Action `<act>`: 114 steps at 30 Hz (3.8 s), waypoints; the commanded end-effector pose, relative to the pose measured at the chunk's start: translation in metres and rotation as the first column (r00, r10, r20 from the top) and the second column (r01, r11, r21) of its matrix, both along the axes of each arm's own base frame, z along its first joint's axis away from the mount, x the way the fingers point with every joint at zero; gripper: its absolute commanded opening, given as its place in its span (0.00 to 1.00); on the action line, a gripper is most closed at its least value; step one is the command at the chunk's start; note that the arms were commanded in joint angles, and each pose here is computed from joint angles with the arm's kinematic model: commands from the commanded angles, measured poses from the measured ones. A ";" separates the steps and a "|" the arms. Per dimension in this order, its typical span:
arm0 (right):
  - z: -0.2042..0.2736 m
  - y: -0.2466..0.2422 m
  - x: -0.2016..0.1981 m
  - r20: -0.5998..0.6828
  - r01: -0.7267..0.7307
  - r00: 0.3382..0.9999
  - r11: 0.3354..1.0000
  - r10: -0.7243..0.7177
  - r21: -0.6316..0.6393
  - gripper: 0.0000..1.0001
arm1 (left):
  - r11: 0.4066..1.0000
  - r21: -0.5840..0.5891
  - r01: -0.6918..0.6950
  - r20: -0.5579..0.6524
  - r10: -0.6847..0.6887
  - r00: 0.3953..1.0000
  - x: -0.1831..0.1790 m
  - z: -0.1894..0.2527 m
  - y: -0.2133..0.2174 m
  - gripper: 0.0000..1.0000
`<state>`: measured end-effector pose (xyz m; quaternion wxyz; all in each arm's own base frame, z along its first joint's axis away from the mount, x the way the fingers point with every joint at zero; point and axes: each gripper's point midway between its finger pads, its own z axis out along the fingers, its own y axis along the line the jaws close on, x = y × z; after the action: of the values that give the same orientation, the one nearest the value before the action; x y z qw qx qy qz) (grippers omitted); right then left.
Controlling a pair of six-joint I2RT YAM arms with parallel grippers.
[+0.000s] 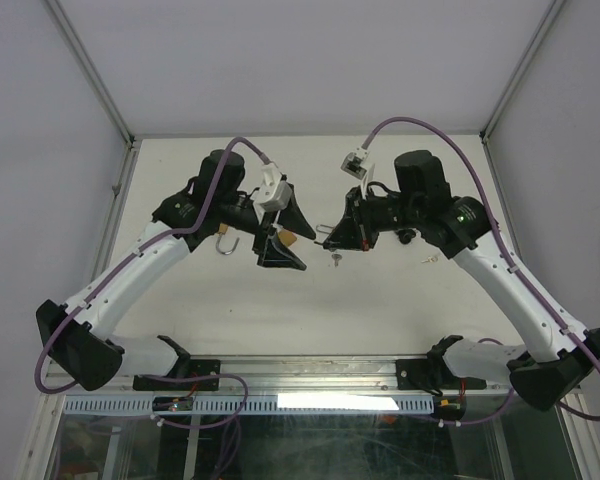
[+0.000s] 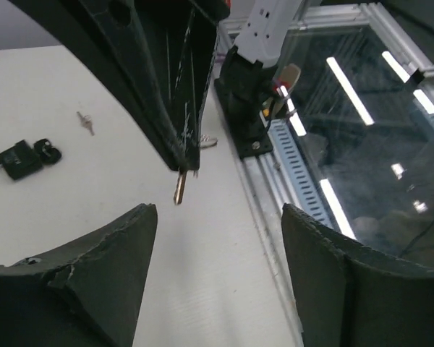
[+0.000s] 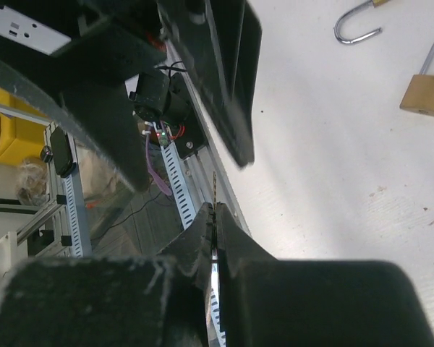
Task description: Unlock with the key
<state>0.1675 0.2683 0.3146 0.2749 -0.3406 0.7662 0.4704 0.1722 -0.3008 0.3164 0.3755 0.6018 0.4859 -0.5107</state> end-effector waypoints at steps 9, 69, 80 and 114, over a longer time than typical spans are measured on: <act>0.041 0.016 0.001 0.142 -0.041 0.990 0.994 0.026 0.102 0.00 | 0.994 -0.102 -0.042 -0.099 0.031 0.995 -0.012 0.036 -0.017 0.35; 0.039 0.009 0.001 0.170 -0.035 0.985 0.976 -0.002 0.217 0.00 | 0.979 -0.122 -0.166 0.062 0.174 0.983 -0.002 0.047 -0.017 0.00; 0.024 -0.005 0.000 0.144 0.020 0.988 0.984 -0.046 0.178 0.00 | 0.983 -0.041 -0.179 0.124 0.182 0.975 0.012 0.012 -0.001 0.99; -0.013 -0.021 -0.003 0.039 0.075 0.996 0.990 -0.080 0.123 0.00 | 0.732 0.659 0.174 0.403 -0.539 0.740 0.195 -0.251 0.045 0.99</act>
<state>0.1615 0.2436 0.2886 0.3140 -0.2970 0.7595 0.4861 0.3680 -0.2468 0.0591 0.2046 0.8821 0.3821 -0.1846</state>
